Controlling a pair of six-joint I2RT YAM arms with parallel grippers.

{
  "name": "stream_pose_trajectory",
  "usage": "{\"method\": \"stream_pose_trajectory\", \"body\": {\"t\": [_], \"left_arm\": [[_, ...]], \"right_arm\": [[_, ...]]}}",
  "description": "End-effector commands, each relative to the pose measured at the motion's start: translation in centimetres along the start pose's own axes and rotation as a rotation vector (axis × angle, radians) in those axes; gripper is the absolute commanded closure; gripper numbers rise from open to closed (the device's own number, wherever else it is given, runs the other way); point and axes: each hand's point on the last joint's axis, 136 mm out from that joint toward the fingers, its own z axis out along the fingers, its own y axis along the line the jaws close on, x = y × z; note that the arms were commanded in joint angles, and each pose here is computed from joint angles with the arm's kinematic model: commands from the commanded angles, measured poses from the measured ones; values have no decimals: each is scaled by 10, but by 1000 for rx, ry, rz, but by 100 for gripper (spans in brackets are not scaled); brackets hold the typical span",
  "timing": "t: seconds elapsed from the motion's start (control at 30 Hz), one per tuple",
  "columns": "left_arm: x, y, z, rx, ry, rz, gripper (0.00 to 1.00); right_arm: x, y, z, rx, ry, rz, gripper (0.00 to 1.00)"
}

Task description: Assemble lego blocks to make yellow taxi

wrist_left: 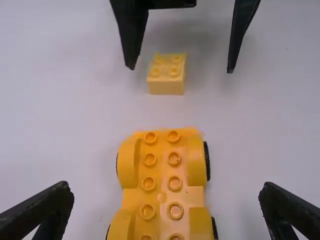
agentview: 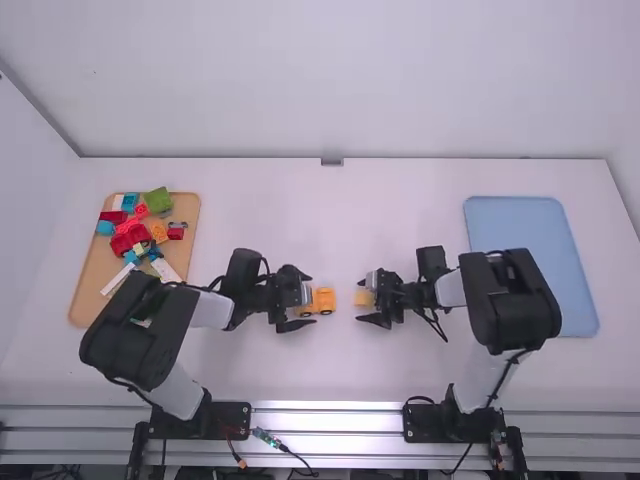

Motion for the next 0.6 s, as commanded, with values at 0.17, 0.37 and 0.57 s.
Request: {"method": "stream_pose_trajectory", "body": {"t": [0.17,0.37,0.57], "left_arm": [[-6,0,-2,46,-56,32,1],[-5,-3,-2,37,-65,49,1],[-6,-1,-3,14,-74,32,1]], "right_arm": [[4,-8,1,-3,-19,8,27],[7,-11,4,-15,-36,31,31],[8,-10,4,-16,-39,33,39]]}}
